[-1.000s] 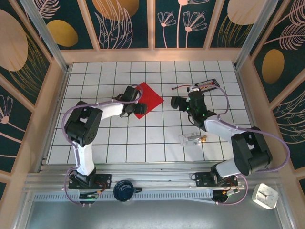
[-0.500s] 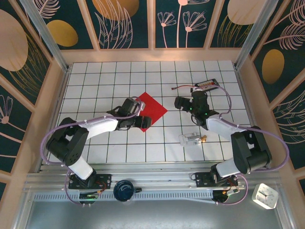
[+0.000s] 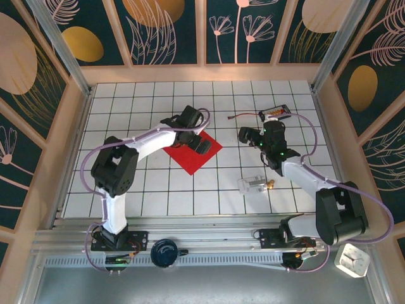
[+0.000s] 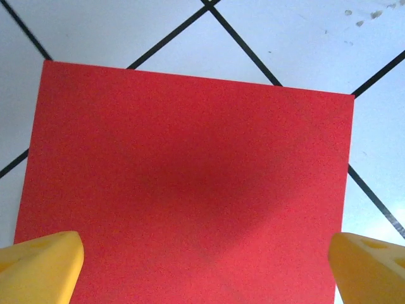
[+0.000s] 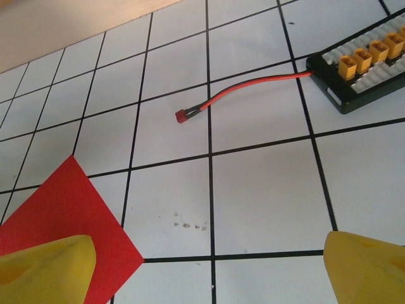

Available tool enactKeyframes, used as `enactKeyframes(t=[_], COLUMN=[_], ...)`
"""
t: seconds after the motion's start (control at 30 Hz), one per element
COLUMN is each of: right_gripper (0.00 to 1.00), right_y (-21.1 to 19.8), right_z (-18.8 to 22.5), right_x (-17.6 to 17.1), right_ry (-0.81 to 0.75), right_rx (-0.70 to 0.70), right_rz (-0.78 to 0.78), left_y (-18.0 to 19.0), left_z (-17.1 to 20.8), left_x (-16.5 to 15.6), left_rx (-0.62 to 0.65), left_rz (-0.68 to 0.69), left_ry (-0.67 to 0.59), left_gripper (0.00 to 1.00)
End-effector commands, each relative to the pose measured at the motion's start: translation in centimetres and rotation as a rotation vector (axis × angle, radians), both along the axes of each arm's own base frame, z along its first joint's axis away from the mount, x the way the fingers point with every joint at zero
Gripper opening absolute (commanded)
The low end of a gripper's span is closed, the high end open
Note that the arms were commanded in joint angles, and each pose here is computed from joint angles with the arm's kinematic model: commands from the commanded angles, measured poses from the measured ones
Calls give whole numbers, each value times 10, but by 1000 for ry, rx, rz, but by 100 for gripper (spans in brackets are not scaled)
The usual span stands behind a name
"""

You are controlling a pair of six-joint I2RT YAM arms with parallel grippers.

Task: Fold a paper plane with a square sheet of paper (pick it up from the middle)
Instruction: Move the square sheet of paper to the center of the table.

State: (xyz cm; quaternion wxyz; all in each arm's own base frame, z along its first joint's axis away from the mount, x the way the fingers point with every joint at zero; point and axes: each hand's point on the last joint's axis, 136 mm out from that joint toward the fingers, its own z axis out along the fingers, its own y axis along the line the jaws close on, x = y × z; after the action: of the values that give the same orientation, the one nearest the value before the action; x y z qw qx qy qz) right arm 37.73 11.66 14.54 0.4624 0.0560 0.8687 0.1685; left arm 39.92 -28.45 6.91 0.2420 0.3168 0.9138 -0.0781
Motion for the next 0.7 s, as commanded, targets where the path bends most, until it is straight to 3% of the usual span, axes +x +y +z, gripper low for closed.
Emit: enactKeyframes(t=[0.0,0.17,0.67], right_gripper=[93,93,93], right_y=[-6,-8,-20], right_z=[-2,-12,-19], right_x=[-10,-15,-19], right_ry=[-5,9,11], right_rx=[6,28,35], right_rz=[11,1,-31], left_y=[17,29,31], left_z=[-21,-35,-45], left_x=[-13,-11,-2], left_rx=[138,221,218], left_rz=[-79,-91,-109], left_ry=[128,206,338], left_gripper=[99,99,99])
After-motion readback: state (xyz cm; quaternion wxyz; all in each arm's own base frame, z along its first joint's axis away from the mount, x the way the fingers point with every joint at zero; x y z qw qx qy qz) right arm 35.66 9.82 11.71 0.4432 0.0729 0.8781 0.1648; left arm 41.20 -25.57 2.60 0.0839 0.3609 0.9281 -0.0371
